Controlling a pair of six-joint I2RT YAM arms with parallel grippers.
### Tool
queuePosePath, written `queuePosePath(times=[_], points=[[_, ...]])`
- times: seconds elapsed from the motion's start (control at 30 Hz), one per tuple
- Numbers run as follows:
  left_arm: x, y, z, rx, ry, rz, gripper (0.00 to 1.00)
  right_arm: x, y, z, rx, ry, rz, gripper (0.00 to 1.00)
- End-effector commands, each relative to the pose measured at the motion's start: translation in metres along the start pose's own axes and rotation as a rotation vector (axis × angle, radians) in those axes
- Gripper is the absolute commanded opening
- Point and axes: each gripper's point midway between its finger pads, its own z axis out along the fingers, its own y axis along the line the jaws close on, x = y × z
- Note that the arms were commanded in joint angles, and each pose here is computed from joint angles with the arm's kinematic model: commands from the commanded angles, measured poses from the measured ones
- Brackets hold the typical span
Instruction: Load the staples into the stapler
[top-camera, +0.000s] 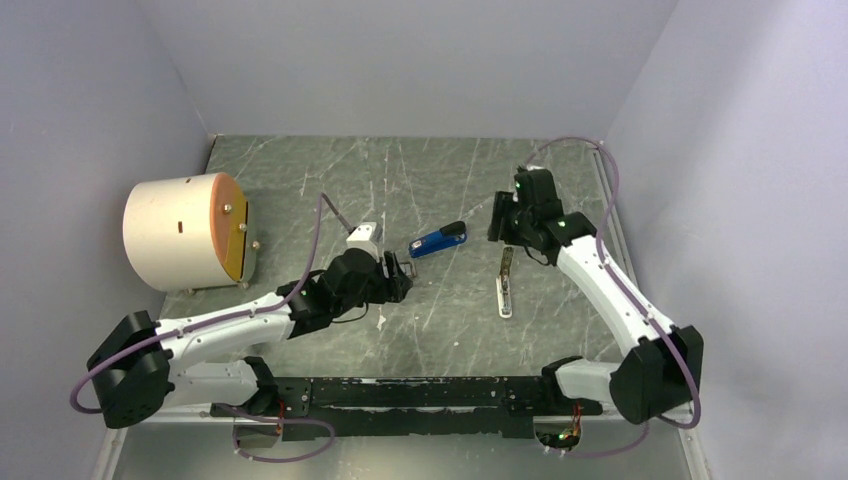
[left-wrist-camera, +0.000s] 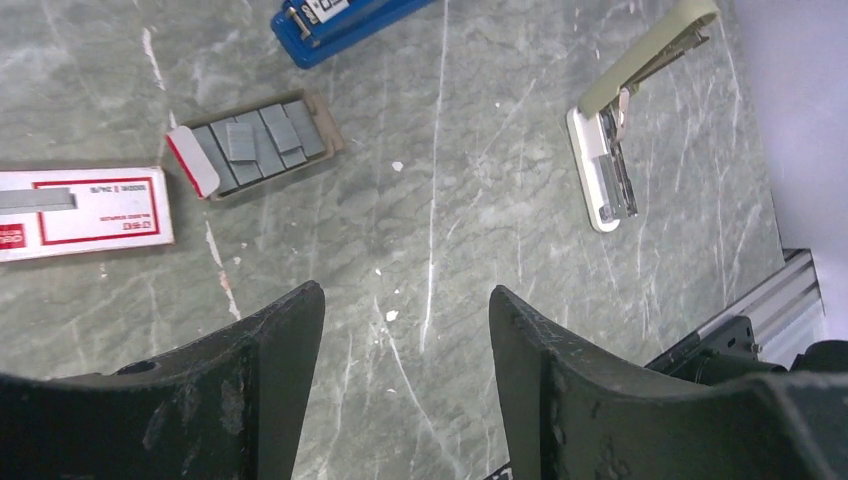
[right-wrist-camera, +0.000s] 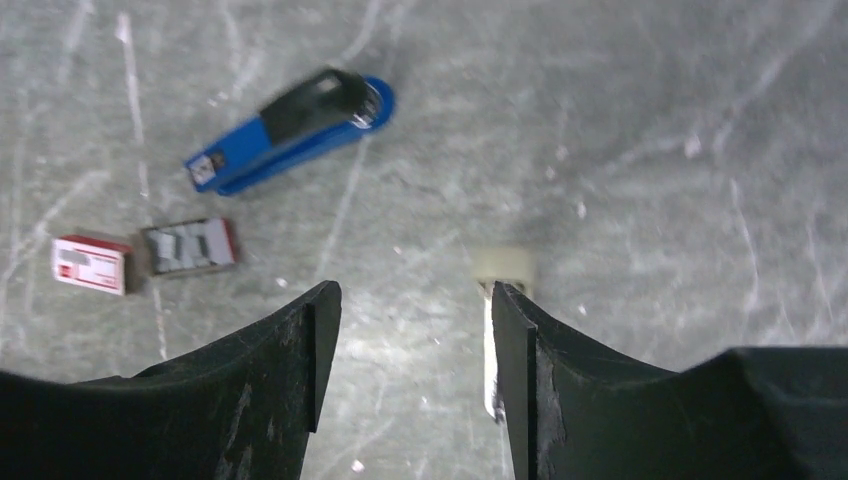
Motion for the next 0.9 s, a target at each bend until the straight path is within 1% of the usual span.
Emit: queuePosePath(times=[0.0, 0.1, 0.17, 0.3, 0.4, 0.5, 0.6, 0.67, 0.8, 0.87], points=[[-0.024, 0.001, -0.008, -0.044, -0.077, -0.005, 0.67, -0.040, 0.042, 0.016, -0.089, -0.077, -0.079, 0.61], [-0.027, 0.001, -0.010, -0.053, -0.087, -0.018, 0.67, -0.052, 0.069, 0.043, -0.088, -0.068, -0.150, 0.61], [-0.029, 0.001, -0.010, -0.057, -0.091, -0.026, 0.67, -0.058, 0.083, 0.071, -0.063, -0.048, -0.192, 0.60], [-0.027, 0.003, -0.008, -0.070, -0.083, -0.041, 0.67, -0.067, 0.103, 0.115, -0.040, -0.024, -0.222, 0.57], [-0.024, 0.004, -0.006, -0.080, -0.073, -0.047, 0.67, -0.065, 0.111, 0.143, -0.022, 0.001, -0.235, 0.54], [-0.023, 0.003, -0.003, -0.079, -0.069, -0.049, 0.66, -0.053, 0.109, 0.166, 0.013, 0.059, -0.254, 0.53], [-0.023, 0.004, -0.001, -0.086, -0.066, -0.042, 0.66, -0.033, 0.103, 0.178, 0.039, 0.135, -0.280, 0.51], [-0.023, 0.004, 0.001, -0.093, -0.064, -0.032, 0.66, -0.015, 0.100, 0.181, 0.035, 0.183, -0.331, 0.49], [-0.019, 0.006, 0.006, -0.081, -0.071, -0.024, 0.65, 0.016, 0.090, 0.174, 0.044, 0.277, -0.417, 0.47], [-0.013, 0.008, 0.008, -0.083, -0.055, -0.002, 0.65, 0.025, 0.082, 0.168, 0.064, 0.308, -0.436, 0.46]])
